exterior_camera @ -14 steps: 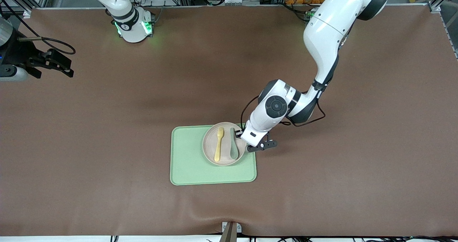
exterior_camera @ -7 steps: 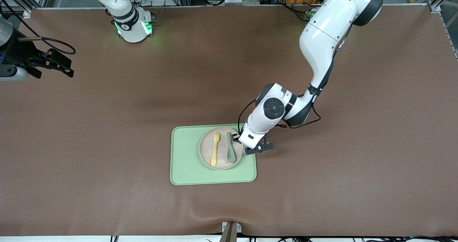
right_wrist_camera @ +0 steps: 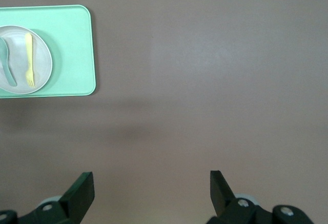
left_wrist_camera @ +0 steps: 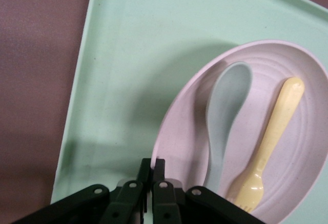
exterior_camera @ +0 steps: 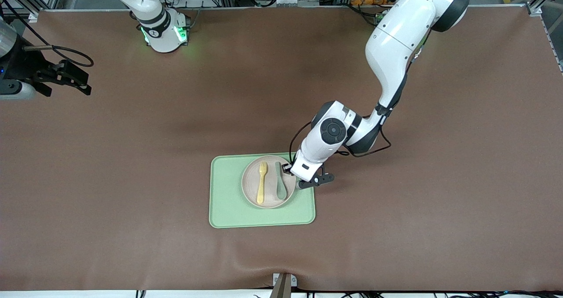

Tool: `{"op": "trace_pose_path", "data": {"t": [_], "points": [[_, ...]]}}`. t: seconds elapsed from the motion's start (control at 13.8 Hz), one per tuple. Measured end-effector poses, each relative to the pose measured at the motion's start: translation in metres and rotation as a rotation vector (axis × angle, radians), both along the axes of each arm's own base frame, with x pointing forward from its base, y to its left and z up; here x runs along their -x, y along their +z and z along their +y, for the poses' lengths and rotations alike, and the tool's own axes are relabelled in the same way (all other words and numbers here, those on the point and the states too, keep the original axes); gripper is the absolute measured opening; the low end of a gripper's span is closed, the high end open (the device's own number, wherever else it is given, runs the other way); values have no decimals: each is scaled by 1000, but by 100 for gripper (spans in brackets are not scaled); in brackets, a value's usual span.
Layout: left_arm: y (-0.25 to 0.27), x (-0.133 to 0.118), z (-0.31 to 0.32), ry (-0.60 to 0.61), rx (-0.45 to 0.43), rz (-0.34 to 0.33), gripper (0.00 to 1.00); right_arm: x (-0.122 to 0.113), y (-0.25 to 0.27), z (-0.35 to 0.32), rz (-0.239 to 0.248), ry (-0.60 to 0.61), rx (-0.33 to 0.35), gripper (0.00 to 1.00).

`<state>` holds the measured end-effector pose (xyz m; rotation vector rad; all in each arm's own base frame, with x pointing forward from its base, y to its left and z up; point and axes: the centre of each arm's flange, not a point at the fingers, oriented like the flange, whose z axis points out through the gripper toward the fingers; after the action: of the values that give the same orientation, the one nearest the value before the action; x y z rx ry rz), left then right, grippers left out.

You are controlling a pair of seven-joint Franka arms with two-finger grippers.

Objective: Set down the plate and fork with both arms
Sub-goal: 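Center the plate on the placemat and open the left gripper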

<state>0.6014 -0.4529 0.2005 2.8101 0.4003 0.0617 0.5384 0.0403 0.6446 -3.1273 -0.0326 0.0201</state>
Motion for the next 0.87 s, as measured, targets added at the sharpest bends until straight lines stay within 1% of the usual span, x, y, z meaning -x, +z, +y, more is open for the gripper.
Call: {"op": "trace_pose_path", "data": {"t": [0.07,0.15,0.36,0.73,0.8,0.87], "points": [[0,0,0,7,2,0,6,0,0,0,0,1,0,100],[1,-1,0,19,6,-1,12,0,0,1,0,1,0,100],[3,-4,1,33,18,-19,45,0,0,1,0,1,0,100],[11,-10,2,40,27,-37,93,0,0,1,1,2,0,100],[16,-14,3,43,31,-45,100,-1,-2,1,4,2,0,100],[22,-18,6,47,32,-50,100,-4,-8,1,14,2,0,100]]}}
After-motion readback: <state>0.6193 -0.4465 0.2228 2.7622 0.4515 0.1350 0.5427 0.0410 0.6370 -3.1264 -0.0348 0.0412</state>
